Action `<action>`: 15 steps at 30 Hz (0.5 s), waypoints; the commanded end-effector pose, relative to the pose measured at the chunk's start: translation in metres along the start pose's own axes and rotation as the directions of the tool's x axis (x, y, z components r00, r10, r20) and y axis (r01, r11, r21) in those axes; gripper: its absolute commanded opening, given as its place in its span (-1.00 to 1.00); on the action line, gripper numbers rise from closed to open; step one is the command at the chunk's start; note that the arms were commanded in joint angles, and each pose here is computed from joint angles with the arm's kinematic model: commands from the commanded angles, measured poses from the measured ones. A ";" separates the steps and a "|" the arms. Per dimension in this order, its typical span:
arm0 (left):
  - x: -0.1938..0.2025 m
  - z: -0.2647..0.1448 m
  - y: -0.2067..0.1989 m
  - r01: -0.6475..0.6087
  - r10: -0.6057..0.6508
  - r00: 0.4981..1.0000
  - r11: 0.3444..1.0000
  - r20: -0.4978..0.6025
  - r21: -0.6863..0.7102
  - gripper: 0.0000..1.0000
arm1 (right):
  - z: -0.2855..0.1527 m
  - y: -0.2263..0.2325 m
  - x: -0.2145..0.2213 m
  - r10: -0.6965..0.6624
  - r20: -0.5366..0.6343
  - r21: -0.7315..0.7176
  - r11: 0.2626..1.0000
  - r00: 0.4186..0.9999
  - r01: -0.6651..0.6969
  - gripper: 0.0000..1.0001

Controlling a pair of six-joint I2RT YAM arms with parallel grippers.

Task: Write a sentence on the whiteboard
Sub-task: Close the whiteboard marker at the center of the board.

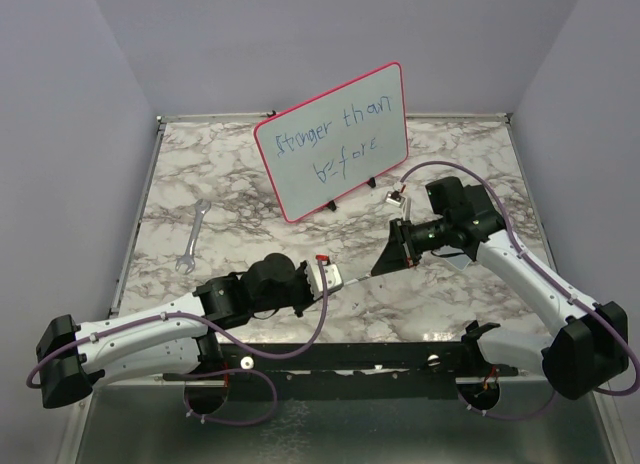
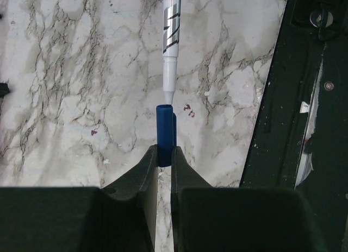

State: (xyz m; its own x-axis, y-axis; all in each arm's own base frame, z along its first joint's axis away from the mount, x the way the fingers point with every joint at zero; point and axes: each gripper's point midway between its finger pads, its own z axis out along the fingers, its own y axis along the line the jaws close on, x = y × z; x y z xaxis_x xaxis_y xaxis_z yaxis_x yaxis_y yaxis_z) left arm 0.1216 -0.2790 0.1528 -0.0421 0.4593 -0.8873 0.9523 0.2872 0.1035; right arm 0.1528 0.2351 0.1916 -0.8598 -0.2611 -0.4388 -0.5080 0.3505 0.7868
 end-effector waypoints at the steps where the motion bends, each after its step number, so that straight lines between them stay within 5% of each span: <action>1: -0.010 0.001 -0.003 0.006 -0.007 0.999 1.000 0.033 0.014 -1.00 | -0.001 0.002 -0.003 -0.011 -0.004 0.013 1.000 1.000 0.011 -0.99; 15: -0.014 0.001 -0.004 0.000 -0.002 0.999 1.000 0.043 0.026 -1.00 | 0.004 0.003 -0.003 -0.012 -0.014 0.001 1.000 1.000 0.012 -0.98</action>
State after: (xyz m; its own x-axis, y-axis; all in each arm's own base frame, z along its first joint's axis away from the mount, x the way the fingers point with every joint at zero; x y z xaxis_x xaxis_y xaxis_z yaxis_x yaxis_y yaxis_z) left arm 0.1208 -0.2791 0.1521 -0.0457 0.4606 -0.8864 0.9532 0.2856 0.0993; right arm 0.1512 0.2370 0.1896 -0.8595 -0.2714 -0.4331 -0.5073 0.3506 0.7872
